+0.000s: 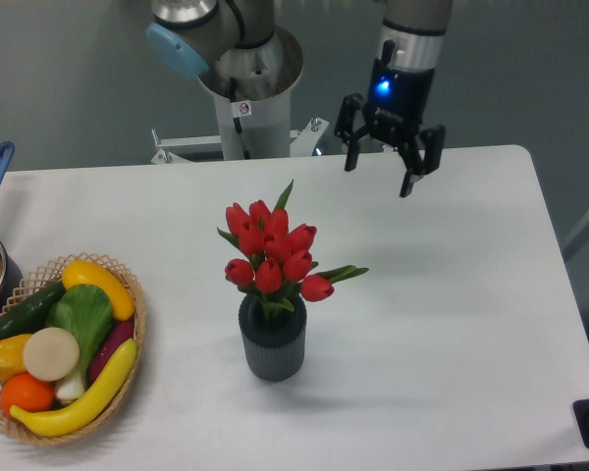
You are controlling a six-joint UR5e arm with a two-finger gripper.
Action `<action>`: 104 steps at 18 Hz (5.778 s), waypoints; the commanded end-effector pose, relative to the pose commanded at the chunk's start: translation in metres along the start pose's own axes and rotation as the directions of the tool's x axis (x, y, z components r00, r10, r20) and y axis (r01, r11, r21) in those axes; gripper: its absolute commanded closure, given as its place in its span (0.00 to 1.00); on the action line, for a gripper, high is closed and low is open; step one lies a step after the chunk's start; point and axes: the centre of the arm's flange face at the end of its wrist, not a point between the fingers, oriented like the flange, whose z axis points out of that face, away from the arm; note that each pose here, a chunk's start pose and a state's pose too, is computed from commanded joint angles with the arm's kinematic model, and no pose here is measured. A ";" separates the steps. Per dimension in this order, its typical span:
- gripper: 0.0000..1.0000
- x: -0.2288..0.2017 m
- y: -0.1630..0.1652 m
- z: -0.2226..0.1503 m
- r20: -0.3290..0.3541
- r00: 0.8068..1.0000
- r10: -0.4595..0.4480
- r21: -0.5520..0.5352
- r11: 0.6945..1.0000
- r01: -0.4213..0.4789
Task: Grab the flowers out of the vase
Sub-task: 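Move the open gripper down toward the red tulip stems above the vase, then lower the gripper around the tulip stems and close it on them, then lift the gripped tulips straight up out of the grey vase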
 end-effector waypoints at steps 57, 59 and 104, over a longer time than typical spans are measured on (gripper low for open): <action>0.04 -0.027 -0.074 0.137 -0.153 0.980 0.125 0.540 0.841 -0.023; 0.18 -0.026 -0.076 0.136 -0.154 0.980 0.124 0.551 0.834 -0.019; 0.53 -0.071 -0.126 -0.016 -0.287 0.928 -0.236 0.631 0.682 0.369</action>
